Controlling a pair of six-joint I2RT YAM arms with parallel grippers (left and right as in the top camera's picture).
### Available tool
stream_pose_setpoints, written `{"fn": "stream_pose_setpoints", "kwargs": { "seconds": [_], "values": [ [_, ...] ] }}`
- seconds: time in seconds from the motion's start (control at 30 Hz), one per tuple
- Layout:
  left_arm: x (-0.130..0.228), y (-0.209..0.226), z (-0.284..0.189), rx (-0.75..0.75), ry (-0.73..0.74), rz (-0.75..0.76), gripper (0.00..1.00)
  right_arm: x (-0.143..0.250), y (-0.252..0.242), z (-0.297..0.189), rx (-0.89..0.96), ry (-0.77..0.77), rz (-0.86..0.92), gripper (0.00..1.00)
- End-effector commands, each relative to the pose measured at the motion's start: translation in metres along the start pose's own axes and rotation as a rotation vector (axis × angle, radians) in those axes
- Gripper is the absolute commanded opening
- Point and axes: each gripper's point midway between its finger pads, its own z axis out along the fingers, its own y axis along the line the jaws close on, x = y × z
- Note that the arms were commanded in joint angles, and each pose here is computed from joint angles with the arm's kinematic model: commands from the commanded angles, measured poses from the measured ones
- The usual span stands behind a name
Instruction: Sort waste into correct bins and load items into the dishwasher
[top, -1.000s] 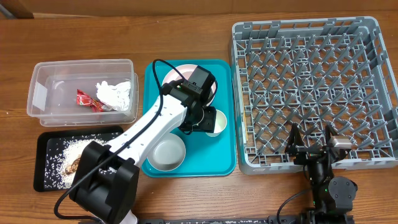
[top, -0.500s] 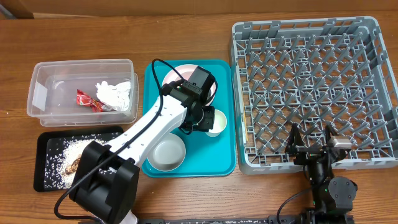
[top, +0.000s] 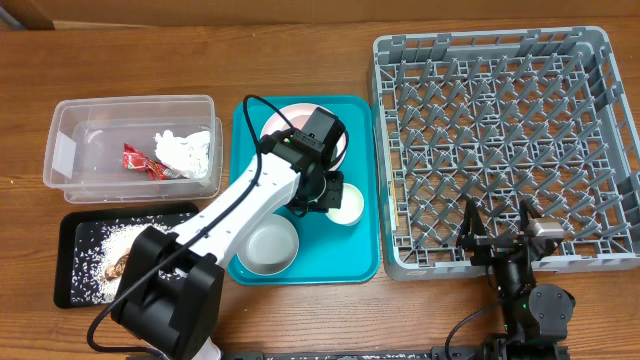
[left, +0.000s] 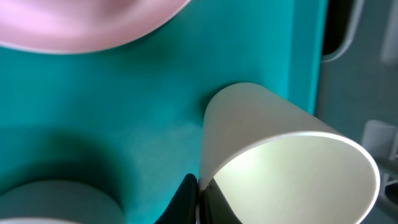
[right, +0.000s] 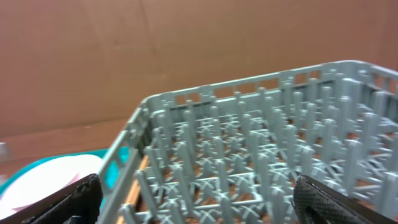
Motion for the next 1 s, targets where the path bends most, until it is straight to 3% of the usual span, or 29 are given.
{"fn": "stream_pose_setpoints", "kwargs": {
  "seconds": [0.0,0.13,0.33,0.47,0.7,0.97],
  "values": [
    [-0.013,-0.001,-0.029,0.088,-0.030,-0.013,0.04,0.003,0.023,-0.001,-0.134,0.012,0.023,1.00],
    [-0.024,-0.018,-0.082,0.350,-0.077,0.049,0.04,-0.011,0.045,-0.008,-0.248,0.002,0.056,1.00],
    [-0.029,-0.028,-0.173,0.823,-0.176,0.125,0.04,-0.074,0.077,-0.028,-0.380,-0.050,0.215,1.00],
    [-0.028,-0.027,-0.206,1.026,-0.216,0.180,0.04,-0.099,0.098,-0.033,-0.460,0.041,0.242,1.00],
    [-0.028,-0.030,-0.221,1.110,-0.245,0.227,0.04,-0.132,0.154,-0.017,-0.727,0.482,0.371,1.00],
    [-0.029,-0.034,-0.234,1.179,-0.273,0.273,0.04,-0.154,0.184,0.011,-1.119,0.657,0.464,1.00]
  ]
}}
